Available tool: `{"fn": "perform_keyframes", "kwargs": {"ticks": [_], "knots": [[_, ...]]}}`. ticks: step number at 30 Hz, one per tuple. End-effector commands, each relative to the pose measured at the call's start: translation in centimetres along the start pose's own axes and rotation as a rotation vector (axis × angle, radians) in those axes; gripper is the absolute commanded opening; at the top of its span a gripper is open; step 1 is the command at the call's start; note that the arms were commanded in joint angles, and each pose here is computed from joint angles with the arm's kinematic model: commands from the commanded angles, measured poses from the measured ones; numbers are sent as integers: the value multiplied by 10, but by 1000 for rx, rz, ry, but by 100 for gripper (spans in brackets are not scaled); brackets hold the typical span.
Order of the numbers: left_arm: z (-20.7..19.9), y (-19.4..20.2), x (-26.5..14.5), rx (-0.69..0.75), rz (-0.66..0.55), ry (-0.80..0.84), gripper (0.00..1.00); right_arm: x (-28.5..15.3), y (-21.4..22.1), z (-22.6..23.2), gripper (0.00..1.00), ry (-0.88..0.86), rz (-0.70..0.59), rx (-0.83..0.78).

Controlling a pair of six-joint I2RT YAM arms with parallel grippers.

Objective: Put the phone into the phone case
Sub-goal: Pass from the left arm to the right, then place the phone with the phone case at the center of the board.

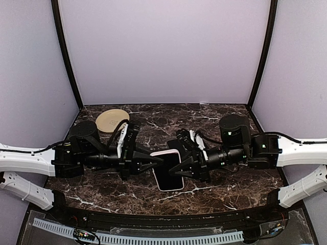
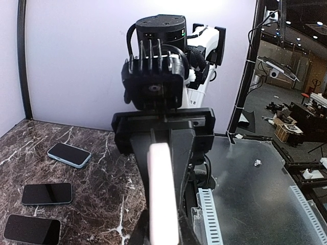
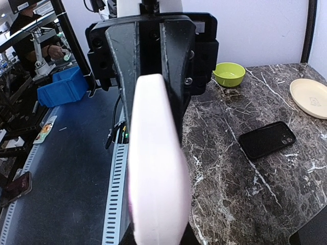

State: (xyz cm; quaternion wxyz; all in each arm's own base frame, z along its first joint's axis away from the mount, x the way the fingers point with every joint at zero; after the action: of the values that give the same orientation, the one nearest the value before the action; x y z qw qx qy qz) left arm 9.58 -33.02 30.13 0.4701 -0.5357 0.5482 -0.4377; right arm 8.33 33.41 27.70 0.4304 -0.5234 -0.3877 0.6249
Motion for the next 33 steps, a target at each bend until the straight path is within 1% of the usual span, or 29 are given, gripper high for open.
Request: {"fn": "perform_keyframes", "kwargs": {"ticks": [1,4,5,6,7,8,9,10,11,12,13,14,16,18,21,23,28,33], "knots": [[-7,-19,-6,86,-80,15,0,-9,-22,2,0,3,-83,4],[-6,-18,-7,87,-81,6,0,-10,-21,-3,0,44,-79,11],[-5,-18,-7,89,-81,-7,15,-11,-16,-7,0,71,-54,27],[-1,-17,-7,85,-76,-34,26,-13,-14,-13,0,110,-41,45],[1,-17,-7,82,-74,-55,46,-16,-12,-21,0,158,-23,73],[10,-14,-7,72,-64,-124,54,-20,-6,-32,0,218,12,115],[15,-14,-8,67,-60,-164,63,-26,-1,-44,0,274,39,162],[27,-9,-10,54,-36,-265,67,-32,4,-55,0,321,63,210],[34,-10,-12,50,-29,-319,72,-39,11,-66,0,367,91,265],[47,-3,-16,39,11,-428,74,-47,19,-78,0,412,120,324],[52,-5,-18,36,20,-478,77,-55,29,-88,0,452,152,386],[62,3,-23,28,67,-563,78,-65,39,-101,0,502,179,455],[73,10,-28,20,124,-649,79,-82,61,-118,0,580,241,575],[79,15,-31,8,162,-698,80,-94,84,-128,0,611,299,687],[84,19,-33,-11,185,-728,80,-103,113,-138,0,587,338,837],[87,22,-33,-24,192,-738,80,-105,130,-140,0,597,379,898],[89,26,-34,-30,208,-746,80,-116,164,-138,0,687,489,984],[92,31,-32,-34,230,-752,80,-114,192,-133,0,682,566,1040]]}}
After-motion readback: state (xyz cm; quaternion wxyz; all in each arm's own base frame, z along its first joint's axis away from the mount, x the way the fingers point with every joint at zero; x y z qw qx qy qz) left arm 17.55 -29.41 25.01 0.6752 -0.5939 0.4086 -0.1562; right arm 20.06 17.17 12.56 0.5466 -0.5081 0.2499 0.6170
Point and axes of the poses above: each gripper's point midway between its finger pads, its own x axis out along the fingers, its own z axis along the line the jaws close on, y = z × x, the point moved 5 cm from there along -x, back along the fingers, and after that the axes turned 3 degrees about -x, right-handed, at the moved point
